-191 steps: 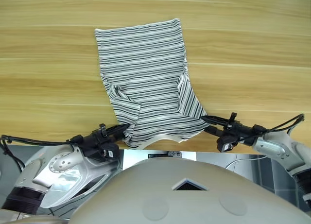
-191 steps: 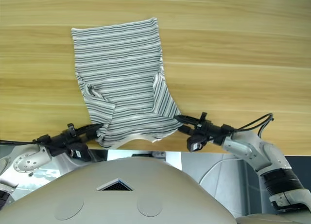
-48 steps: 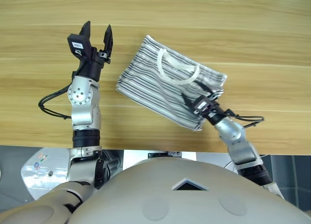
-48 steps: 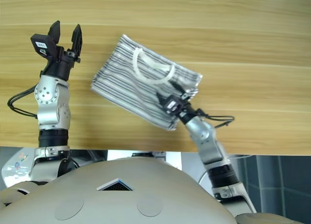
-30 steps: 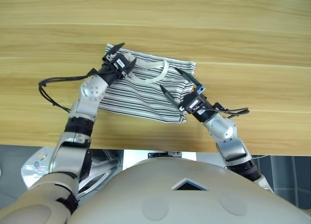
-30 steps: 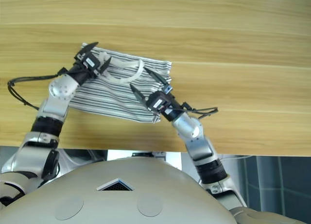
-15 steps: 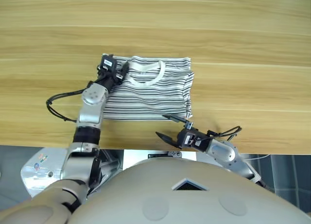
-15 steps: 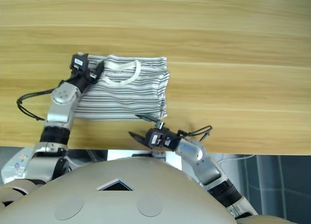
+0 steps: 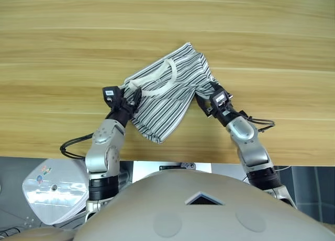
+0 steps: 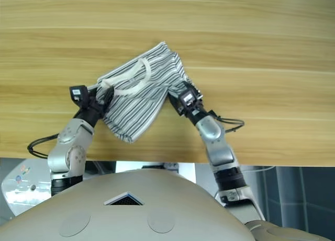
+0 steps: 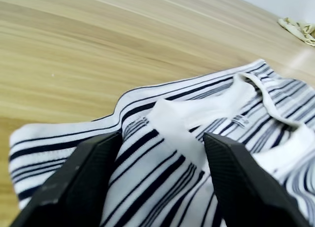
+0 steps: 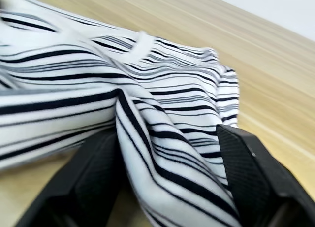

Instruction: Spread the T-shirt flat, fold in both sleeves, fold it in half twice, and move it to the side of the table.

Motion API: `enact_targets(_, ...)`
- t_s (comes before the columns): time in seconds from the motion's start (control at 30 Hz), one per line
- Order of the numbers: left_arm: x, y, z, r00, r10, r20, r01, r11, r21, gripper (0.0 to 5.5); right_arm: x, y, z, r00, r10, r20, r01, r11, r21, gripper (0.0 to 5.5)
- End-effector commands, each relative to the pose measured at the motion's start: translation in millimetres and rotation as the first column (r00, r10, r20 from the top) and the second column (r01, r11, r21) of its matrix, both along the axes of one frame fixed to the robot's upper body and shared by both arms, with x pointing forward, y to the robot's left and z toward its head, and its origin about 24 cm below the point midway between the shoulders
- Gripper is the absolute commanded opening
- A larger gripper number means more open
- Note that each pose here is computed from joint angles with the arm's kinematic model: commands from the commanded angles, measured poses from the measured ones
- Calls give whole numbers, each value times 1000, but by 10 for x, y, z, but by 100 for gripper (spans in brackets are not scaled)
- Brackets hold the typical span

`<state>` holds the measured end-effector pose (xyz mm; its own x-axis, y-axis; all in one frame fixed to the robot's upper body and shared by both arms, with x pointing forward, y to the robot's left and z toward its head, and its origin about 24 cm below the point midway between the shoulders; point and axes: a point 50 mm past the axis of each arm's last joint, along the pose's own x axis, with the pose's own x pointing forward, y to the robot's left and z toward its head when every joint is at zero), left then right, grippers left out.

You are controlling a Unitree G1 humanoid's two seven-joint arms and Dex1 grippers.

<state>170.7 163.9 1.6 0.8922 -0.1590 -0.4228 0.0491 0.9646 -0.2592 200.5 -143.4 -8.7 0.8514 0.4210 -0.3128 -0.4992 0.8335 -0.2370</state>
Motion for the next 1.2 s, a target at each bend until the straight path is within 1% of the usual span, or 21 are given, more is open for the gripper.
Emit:
enact_targets(0.03,-278,-117,-122,989,-140,-56,138,990,-37,308,174,-177,-126,998,-53,-43,49,994,-93,315)
enact_targets(0.07,-342,-233,-132,976,-215,-41,212,975,-68,308,304,-183,-108,999,-44,-21,42,994,-102,315)
enact_targets(0.13,-436,-400,-183,949,-314,-33,310,945,-101,308,541,-183,-72,999,-41,18,43,993,-112,315)
enact_targets(0.23,-498,-570,-235,918,-395,-26,389,914,-117,308,799,-81,-52,998,-38,56,43,995,-95,315)
enact_targets(0.33,-500,-679,-215,898,-440,10,438,892,-110,308,948,85,-36,995,-32,95,39,997,-69,315)
enact_targets(0.43,-407,-663,-164,903,-426,65,429,901,-64,308,809,103,-98,990,24,136,-11,996,-93,315)
enact_targets(0.53,-343,-549,-119,925,-366,101,370,928,-29,308,529,-105,-118,985,42,165,-24,994,-107,315)
enact_targets(0.6,-360,-465,-99,940,-323,109,329,944,-37,308,390,-271,-28,981,9,192,8,996,-86,315)
enact_targets(0.73,-388,-354,-64,948,-287,136,292,956,-14,308,123,-451,343,961,-31,274,15,998,61,315)
enact_targets(0.77,-393,-329,-16,947,-277,165,288,957,-46,308,50,-466,455,955,-32,296,-2,994,113,315)
enact_targets(0.8,-409,-324,39,941,-273,198,295,951,-88,308,-12,-446,552,950,-18,311,-34,986,162,315)
enact_targets(0.83,-436,-342,102,928,-285,240,320,940,-119,308,-73,-364,636,948,23,318,-89,977,196,315)
enact_targets(0.9,-501,-422,204,897,-316,310,384,904,-188,308,-153,-115,689,941,137,311,-208,956,209,315)
enact_targets(0.97,-542,-496,246,868,-353,349,438,876,-201,308,-165,109,620,940,219,262,-272,944,186,315)
enact_targets(1.0,-547,-510,254,859,-366,359,449,874,-185,308,-150,187,571,941,242,238,-285,944,167,315)
enact_targets(1.1,-559,-551,369,823,-365,436,486,849,-206,308,-79,365,327,954,267,133,-280,956,92,315)
enact_targets(1.2,-583,-562,470,768,-384,513,535,825,-183,308,7,405,49,975,218,41,-220,975,26,315)
